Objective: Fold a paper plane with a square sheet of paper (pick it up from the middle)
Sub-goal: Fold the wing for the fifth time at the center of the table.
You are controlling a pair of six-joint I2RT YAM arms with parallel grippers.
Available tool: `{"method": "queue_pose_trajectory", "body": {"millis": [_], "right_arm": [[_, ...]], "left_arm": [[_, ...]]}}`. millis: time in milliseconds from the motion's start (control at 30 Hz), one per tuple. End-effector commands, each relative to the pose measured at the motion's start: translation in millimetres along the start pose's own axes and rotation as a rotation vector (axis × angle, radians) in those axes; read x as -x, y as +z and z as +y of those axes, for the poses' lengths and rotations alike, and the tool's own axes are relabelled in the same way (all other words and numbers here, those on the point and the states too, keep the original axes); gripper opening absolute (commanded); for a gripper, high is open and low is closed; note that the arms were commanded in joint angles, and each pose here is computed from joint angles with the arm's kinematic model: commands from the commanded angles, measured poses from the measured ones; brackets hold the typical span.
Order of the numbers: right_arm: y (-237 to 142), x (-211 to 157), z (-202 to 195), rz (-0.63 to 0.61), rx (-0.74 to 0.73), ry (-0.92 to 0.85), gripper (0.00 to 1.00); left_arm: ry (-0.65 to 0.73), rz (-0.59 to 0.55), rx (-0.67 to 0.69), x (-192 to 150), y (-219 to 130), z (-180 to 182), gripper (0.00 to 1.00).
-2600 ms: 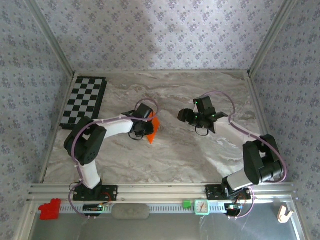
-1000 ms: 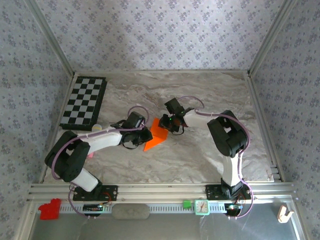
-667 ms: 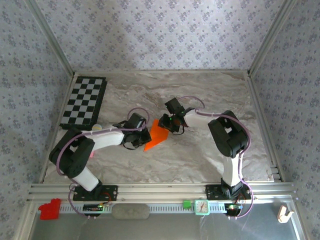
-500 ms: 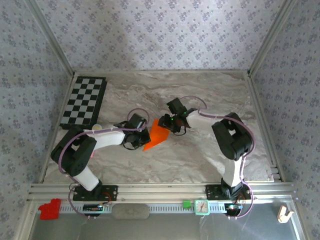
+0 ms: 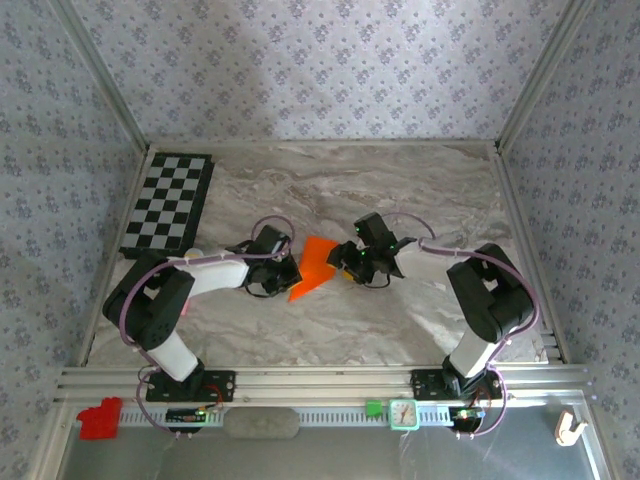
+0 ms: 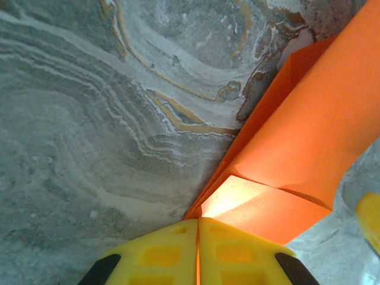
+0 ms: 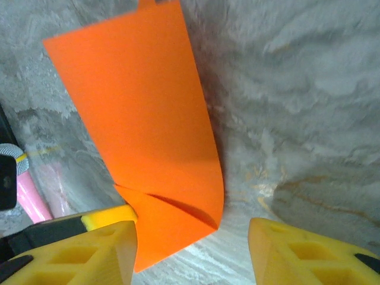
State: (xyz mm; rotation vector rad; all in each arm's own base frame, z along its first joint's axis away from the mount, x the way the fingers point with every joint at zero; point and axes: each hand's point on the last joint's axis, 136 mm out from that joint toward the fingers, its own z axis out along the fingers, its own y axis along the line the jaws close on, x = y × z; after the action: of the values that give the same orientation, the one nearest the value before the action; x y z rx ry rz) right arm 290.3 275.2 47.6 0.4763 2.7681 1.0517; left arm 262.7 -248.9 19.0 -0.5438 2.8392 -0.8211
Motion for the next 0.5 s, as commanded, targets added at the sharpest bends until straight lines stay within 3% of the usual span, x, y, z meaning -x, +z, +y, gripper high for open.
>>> {"method": "queue_pose_trajectory", "body": {"millis": [0,467], "right_arm": [[5.7,-9.1,9.0,0.034,0.04,0.035,0.52],[19.5,-13.7,5.3,0.072,0.01,0.03,0.44]], "left_arm": [[-0.05,0.042,0.072,-9.3,8.2,23.7,0.09],[-0.052,0.048,0.078,-10.0,9.1,25.0,0.09]]}}
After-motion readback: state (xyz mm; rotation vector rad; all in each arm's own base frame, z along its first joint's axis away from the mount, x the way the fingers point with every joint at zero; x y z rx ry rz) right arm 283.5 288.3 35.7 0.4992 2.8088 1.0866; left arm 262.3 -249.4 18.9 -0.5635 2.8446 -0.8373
